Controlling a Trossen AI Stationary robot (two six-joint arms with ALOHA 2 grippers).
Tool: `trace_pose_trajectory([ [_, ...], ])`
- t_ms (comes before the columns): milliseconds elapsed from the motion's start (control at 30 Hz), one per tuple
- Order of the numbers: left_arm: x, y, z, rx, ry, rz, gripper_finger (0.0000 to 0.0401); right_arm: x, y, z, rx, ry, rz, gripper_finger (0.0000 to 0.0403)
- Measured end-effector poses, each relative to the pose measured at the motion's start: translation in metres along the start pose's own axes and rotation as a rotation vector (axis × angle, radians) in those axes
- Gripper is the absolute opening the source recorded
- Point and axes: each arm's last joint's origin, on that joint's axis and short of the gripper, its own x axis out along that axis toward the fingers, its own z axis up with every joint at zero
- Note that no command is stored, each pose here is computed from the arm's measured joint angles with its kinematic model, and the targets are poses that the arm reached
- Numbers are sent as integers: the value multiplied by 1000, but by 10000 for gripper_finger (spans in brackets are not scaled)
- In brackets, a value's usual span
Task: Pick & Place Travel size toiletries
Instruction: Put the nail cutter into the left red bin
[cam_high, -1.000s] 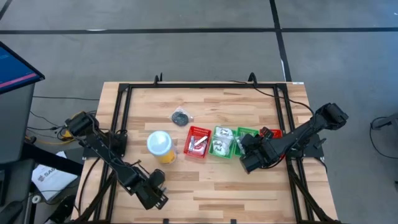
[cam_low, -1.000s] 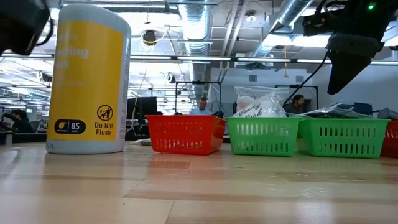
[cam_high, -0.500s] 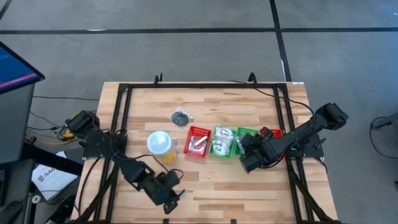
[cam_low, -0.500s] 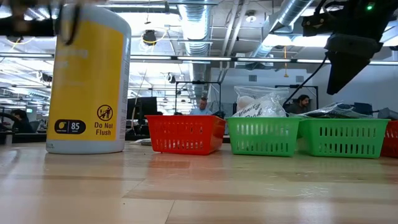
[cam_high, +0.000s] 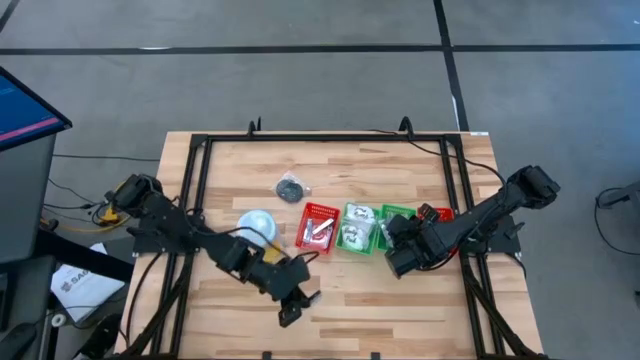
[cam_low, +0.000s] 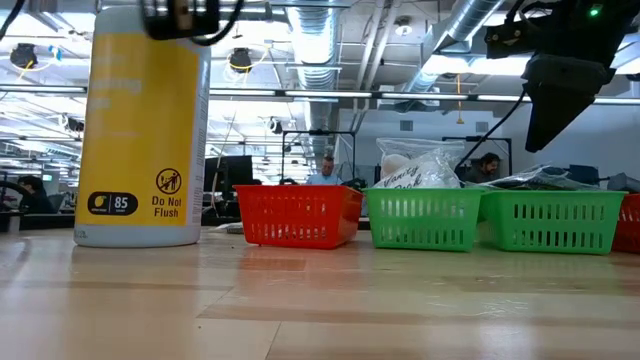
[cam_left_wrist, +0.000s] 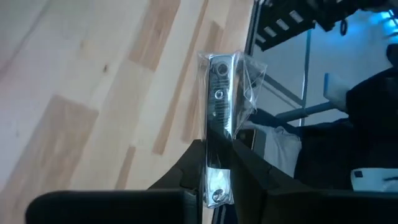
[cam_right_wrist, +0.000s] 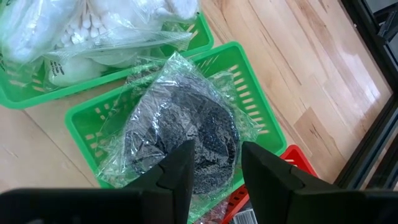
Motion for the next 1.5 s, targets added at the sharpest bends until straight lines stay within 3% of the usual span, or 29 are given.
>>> trace_pose_trajectory([
  [667, -8, 45, 70, 144, -22, -37, 39, 0, 0, 0, -1, 0, -1, 123],
  [1100, -23, 115, 111, 137, -29, 159, 39, 0, 0, 0, -1, -16, -8, 123],
  [1500, -39, 158, 133, 111, -63, 272, 39, 0, 0, 1, -2, -24, -12, 123],
])
